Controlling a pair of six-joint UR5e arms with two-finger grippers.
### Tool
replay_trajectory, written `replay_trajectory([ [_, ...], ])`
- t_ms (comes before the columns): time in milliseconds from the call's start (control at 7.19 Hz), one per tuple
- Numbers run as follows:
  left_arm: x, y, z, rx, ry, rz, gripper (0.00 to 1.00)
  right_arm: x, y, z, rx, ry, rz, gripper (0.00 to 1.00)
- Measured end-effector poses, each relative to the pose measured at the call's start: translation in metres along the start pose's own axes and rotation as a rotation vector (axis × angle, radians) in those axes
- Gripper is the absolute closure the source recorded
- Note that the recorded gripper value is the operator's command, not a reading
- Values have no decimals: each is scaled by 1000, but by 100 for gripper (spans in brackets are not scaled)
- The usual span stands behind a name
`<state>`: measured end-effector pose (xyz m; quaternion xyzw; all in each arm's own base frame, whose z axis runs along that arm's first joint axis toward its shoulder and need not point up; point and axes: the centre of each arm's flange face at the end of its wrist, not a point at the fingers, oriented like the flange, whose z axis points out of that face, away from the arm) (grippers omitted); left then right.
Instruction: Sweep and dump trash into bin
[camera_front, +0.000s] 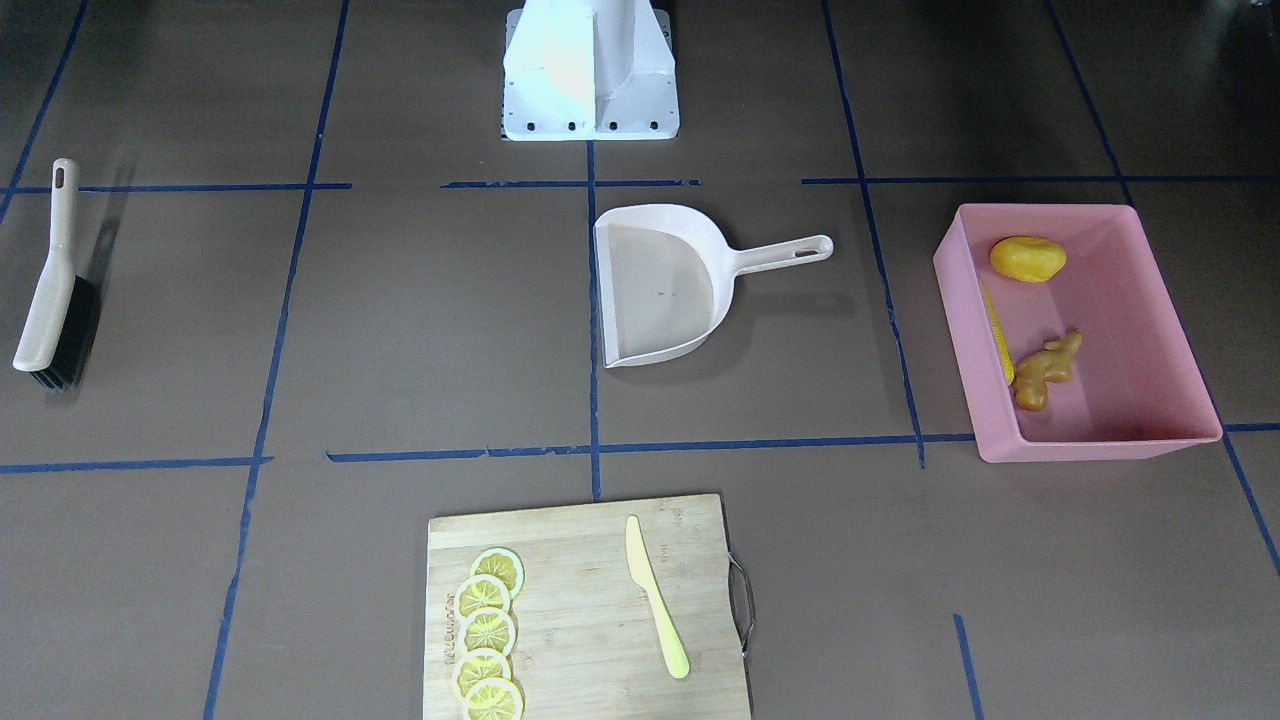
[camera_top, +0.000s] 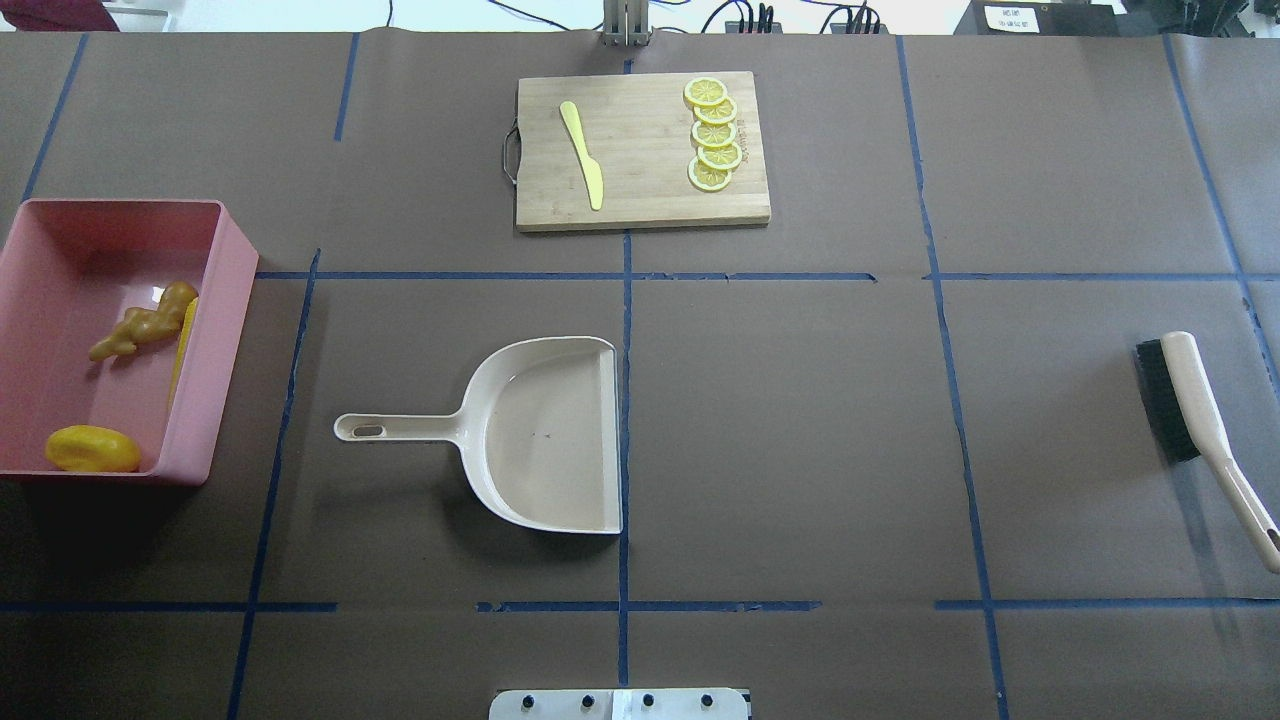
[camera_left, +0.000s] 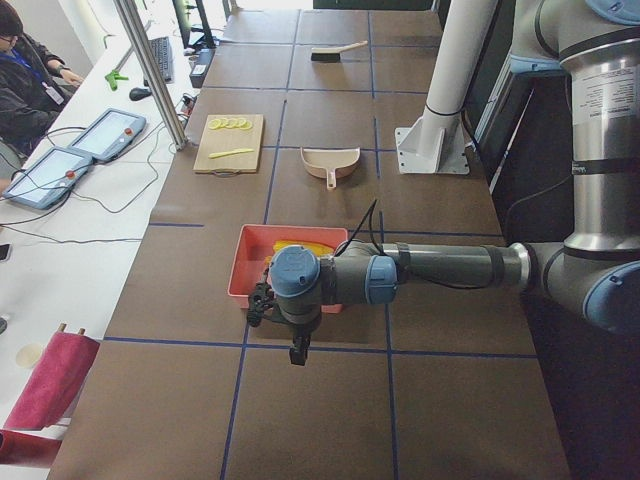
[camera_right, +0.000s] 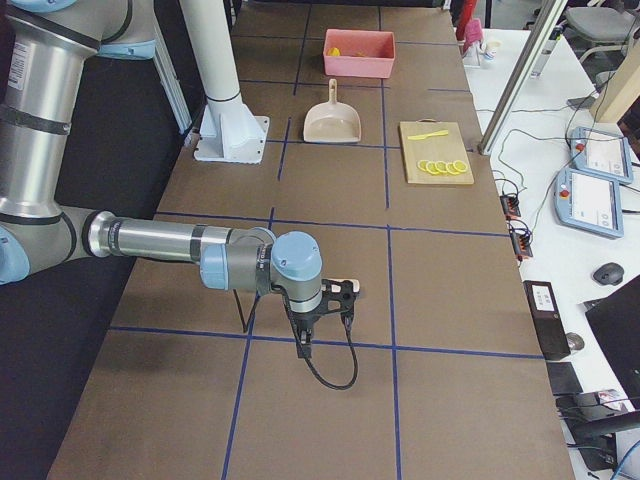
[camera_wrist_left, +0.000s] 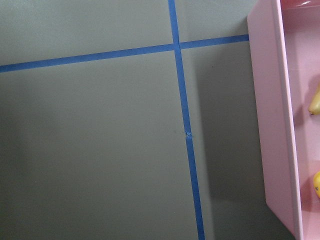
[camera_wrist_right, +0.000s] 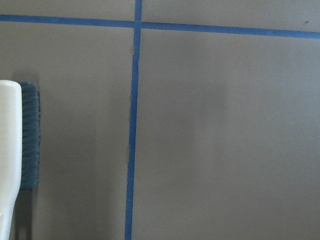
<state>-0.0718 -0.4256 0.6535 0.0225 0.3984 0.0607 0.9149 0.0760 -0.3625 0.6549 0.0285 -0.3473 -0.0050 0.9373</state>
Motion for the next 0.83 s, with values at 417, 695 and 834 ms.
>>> replay_trajectory([
  [417, 0, 1, 1, -1, 2, 0, 0, 0, 0, 0, 0, -1, 0, 0],
  [695, 0, 1, 2, -3, 2, -1, 0, -1, -1, 0, 1, -1, 0, 0],
  [834, 0, 1, 2, -4, 2, 0, 0, -1, -2, 0, 1, -1, -1, 0],
])
